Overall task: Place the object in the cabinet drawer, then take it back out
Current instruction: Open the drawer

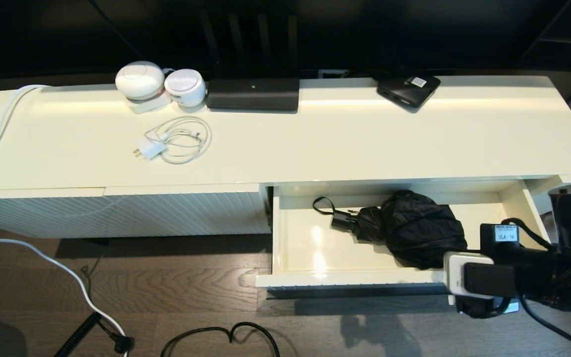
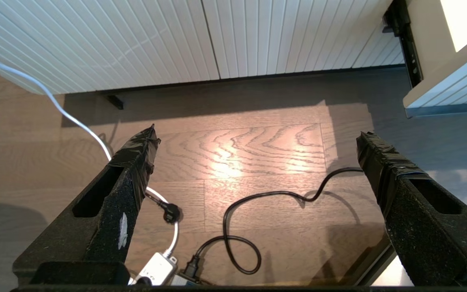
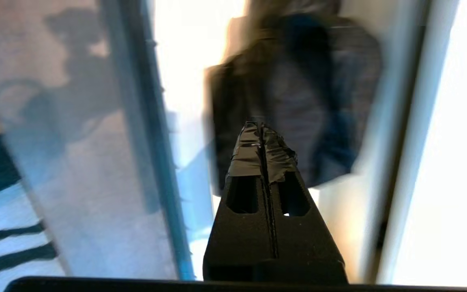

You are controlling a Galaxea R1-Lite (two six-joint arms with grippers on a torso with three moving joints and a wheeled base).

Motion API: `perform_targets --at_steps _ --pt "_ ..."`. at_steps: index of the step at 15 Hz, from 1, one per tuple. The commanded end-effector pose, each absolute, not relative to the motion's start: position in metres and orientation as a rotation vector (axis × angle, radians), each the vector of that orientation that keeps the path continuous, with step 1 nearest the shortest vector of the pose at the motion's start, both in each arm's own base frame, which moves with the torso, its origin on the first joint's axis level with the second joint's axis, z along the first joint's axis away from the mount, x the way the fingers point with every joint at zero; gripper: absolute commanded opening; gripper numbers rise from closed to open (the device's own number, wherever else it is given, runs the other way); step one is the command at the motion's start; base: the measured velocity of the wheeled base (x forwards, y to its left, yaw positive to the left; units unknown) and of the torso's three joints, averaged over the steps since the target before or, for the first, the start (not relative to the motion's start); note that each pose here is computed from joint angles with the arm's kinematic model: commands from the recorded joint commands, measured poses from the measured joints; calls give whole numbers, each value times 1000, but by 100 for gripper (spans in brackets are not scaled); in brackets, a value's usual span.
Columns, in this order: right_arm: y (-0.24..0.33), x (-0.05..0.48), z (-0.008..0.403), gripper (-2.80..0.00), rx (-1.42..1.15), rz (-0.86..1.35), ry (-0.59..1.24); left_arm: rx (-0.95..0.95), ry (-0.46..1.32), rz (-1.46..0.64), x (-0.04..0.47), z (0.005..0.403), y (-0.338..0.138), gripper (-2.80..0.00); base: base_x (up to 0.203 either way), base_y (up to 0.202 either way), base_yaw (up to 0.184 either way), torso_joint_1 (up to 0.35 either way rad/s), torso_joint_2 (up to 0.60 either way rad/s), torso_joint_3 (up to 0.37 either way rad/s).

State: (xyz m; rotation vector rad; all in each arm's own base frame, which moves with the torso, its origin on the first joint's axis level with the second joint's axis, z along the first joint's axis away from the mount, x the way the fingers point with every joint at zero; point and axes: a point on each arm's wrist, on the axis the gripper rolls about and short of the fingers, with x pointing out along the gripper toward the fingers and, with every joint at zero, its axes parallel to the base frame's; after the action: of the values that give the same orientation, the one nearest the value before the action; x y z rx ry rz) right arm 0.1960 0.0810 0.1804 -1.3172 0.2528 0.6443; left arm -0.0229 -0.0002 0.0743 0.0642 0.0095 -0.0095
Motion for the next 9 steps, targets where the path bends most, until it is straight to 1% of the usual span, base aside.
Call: perform_targets --at_steps 1,5,9 --pt "77 187 200 -280 -1322 594 177 64 12 -10 -23 74 0 0 0 0 0 0 0 0" --pt "73 176 215 -280 -1496 621 105 64 12 -10 -23 74 0 0 0 0 0 0 0 0" --pt "83 194 216 -280 -1543 647 107 64 12 -10 -23 74 0 0 0 0 0 0 0 0"
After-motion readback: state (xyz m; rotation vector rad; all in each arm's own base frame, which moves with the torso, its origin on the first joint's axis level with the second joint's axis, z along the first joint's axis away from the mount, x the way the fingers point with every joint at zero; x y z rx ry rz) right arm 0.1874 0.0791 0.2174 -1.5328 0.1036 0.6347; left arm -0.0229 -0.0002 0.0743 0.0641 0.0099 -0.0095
